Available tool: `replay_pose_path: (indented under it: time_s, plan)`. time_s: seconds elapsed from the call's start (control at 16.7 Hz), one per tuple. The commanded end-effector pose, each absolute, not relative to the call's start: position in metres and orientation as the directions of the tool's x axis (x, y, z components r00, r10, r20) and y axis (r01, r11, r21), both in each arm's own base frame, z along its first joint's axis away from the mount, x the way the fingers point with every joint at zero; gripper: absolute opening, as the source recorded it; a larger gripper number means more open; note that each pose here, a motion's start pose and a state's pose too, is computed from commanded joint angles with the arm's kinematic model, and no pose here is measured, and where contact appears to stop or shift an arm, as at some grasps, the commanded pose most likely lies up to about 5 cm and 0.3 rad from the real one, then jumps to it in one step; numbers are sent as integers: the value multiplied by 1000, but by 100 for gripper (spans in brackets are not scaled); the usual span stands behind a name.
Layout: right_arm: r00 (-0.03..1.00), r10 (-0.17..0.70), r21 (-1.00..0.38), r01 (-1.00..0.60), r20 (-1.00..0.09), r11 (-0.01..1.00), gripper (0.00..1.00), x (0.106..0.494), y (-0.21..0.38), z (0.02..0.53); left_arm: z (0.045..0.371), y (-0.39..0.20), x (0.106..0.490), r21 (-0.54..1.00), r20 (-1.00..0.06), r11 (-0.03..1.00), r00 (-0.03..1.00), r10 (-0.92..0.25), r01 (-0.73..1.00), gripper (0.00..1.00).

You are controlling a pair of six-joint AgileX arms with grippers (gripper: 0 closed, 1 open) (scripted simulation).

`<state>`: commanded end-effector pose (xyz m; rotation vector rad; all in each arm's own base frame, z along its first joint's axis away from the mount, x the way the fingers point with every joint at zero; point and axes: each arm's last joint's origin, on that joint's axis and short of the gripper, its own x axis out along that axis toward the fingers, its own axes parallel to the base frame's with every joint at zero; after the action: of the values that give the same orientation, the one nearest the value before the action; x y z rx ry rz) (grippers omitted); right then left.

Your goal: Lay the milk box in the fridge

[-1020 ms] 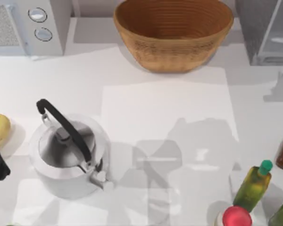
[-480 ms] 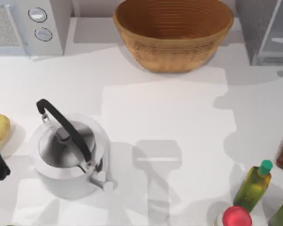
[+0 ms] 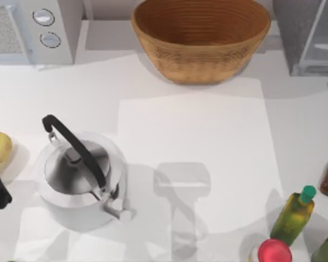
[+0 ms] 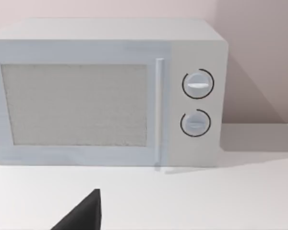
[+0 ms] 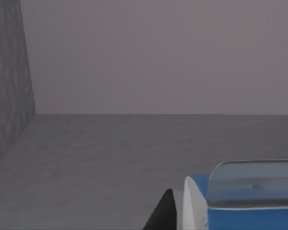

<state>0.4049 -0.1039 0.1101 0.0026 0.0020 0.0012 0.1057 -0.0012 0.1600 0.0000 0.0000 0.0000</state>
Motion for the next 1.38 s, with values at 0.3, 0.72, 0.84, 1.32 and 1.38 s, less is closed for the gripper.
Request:
replay_pose_path:
  time_s: [0.3, 0.72, 0.84, 1.32, 1.38]
  plan:
    - [1000, 6, 6, -6, -8, 1000, 0, 412, -102, 109, 160, -1, 106, 0, 0, 1000, 1000, 0, 0, 100]
    - [1000, 6, 7, -6, -9, 1000, 0, 474, -106, 115, 160, -1, 106, 0, 0, 1000, 1000, 0, 0, 100]
    - [1000, 6, 7, -6, -9, 1000, 0, 493, -106, 119, 160, -1, 106, 0, 0, 1000, 1000, 0, 0, 100]
    - [1000, 6, 6, -6, -8, 1000, 0, 524, -103, 129, 160, -1, 106, 0, 0, 1000, 1000, 0, 0, 100]
    - [1000, 6, 6, -6, -8, 1000, 0, 524, -103, 129, 160, -1, 106, 0, 0, 1000, 1000, 0, 0, 100]
